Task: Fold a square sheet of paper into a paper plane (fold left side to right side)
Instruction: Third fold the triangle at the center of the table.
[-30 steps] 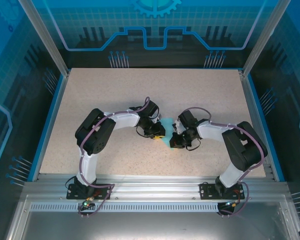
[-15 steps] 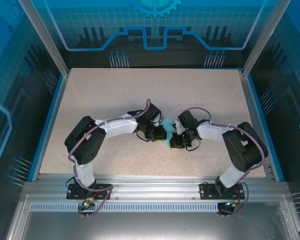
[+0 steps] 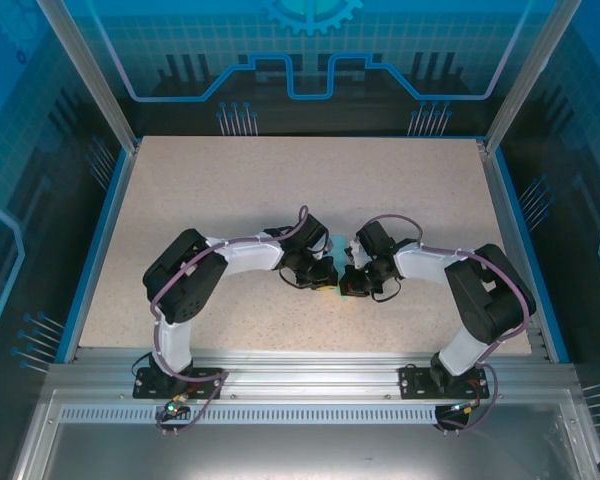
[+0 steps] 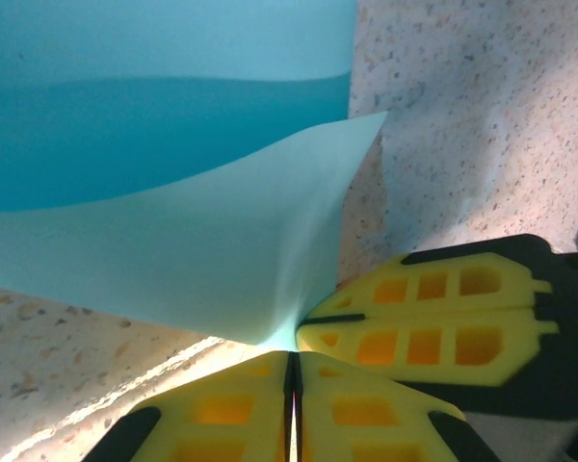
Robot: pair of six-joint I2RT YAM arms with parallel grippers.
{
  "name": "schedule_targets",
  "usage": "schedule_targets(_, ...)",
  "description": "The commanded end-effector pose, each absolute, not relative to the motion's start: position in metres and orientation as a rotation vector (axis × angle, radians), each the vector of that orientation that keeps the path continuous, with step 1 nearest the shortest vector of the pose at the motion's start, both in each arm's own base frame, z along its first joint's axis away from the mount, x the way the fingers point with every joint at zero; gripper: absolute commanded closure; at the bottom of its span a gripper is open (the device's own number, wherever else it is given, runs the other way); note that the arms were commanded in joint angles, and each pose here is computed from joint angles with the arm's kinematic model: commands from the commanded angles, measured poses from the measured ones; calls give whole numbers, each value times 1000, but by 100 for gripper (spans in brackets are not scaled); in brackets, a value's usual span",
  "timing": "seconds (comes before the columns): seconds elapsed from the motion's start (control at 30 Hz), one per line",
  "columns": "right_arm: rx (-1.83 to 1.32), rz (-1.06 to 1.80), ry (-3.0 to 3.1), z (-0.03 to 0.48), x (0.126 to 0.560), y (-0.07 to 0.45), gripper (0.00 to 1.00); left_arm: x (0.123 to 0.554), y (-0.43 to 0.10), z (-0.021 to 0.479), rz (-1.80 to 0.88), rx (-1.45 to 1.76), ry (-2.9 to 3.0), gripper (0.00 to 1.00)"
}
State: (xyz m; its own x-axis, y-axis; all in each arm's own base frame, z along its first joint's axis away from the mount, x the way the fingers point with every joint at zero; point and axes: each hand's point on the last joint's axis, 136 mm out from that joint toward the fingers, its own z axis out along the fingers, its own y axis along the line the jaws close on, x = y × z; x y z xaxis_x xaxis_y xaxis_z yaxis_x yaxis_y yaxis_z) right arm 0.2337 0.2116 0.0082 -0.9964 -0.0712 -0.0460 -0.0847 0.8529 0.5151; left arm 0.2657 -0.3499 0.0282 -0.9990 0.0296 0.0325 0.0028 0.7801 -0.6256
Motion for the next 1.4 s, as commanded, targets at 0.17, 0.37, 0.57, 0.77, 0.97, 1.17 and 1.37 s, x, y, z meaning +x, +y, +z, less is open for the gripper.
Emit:
schedule_targets(0.17,-58,585,3177,-29,202,179,97,267,-358,19,1052,4,-2876,89)
schedule_targets(0.37,-59,568,3186,-29,201,177,97,274,-347,1,955,44,-2919,89)
schedule_targets(0.57,-58,540,3196,-29,199,174,97,287,-328,-19,865,127,-2950,90)
schedule_targets(0.77,-67,510,3207,-30,197,170,97,302,-306,-28,791,181,-2990,90)
schedule_targets(0.97,-72,492,3212,-31,196,168,97,313,-278,-32,693,209,-3025,90)
schedule_targets(1.17,-75,492,3213,-31,195,168,98,327,-251,-30,632,243,-3057,90)
schedule_targets(1.37,-77,505,3213,-30,195,169,98,352,-233,-25,624,268,-3095,90)
